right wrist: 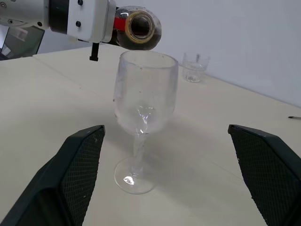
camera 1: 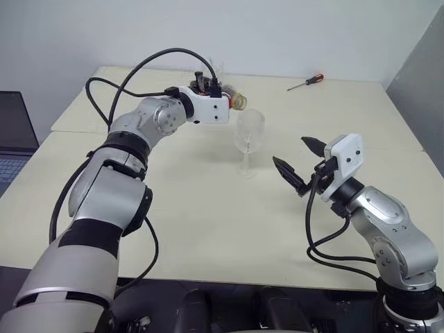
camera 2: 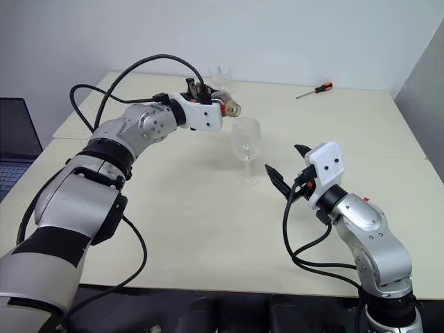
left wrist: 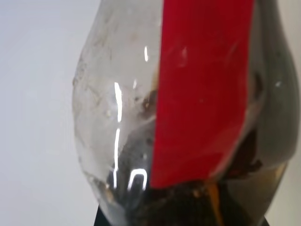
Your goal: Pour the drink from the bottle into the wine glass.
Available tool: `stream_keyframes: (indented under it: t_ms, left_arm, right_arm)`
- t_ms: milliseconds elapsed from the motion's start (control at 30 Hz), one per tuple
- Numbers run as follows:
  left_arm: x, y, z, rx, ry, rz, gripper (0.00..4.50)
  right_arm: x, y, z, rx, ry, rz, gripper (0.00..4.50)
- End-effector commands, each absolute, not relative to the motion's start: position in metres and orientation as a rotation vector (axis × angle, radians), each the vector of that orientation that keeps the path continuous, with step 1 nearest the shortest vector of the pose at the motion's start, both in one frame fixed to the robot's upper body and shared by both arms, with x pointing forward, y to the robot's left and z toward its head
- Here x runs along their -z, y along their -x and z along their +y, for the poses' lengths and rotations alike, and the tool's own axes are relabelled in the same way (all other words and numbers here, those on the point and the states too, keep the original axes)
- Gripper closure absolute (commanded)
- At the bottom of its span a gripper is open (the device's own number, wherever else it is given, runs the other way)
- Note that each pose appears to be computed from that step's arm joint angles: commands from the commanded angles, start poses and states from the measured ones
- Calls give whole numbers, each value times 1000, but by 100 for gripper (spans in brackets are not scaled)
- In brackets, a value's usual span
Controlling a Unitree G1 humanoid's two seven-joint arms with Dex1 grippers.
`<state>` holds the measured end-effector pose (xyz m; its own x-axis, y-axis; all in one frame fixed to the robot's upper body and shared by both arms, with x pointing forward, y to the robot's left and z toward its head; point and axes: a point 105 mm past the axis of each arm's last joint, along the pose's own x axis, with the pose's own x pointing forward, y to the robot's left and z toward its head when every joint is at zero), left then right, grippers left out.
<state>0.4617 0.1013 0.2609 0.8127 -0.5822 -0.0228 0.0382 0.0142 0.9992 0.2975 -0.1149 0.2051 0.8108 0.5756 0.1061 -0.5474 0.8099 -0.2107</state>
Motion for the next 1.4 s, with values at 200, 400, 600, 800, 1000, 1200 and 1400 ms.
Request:
stream_keyframes:
  t_ms: [200, 400, 600, 800, 1000, 1200, 1400]
  left_arm:
    - [-295, -457, 94, 453, -1524, -580, 381]
    - [-297, -458, 95, 441, -1561, -581, 381]
    - [-297, -458, 93, 442, -1601, -585, 381]
    - [-300, -459, 93, 430, -1632, -587, 381]
    - [-301, -459, 94, 428, -1665, -586, 381]
    - [-306, -460, 95, 411, -1677, -576, 381]
    - [-308, -460, 95, 408, -1697, -571, 381]
  right_arm:
    - [-219, -294, -121, -579, 187, -218, 0]
    - [-221, -296, -128, -548, 214, -221, 0]
    - [-222, -299, -133, -519, 234, -220, 0]
    - [-221, -299, -134, -514, 246, -211, 0]
    - [-219, -299, -133, -515, 246, -209, 0]
    - [-219, -299, -132, -516, 246, -207, 0]
    - [-218, -299, -131, -520, 244, -203, 0]
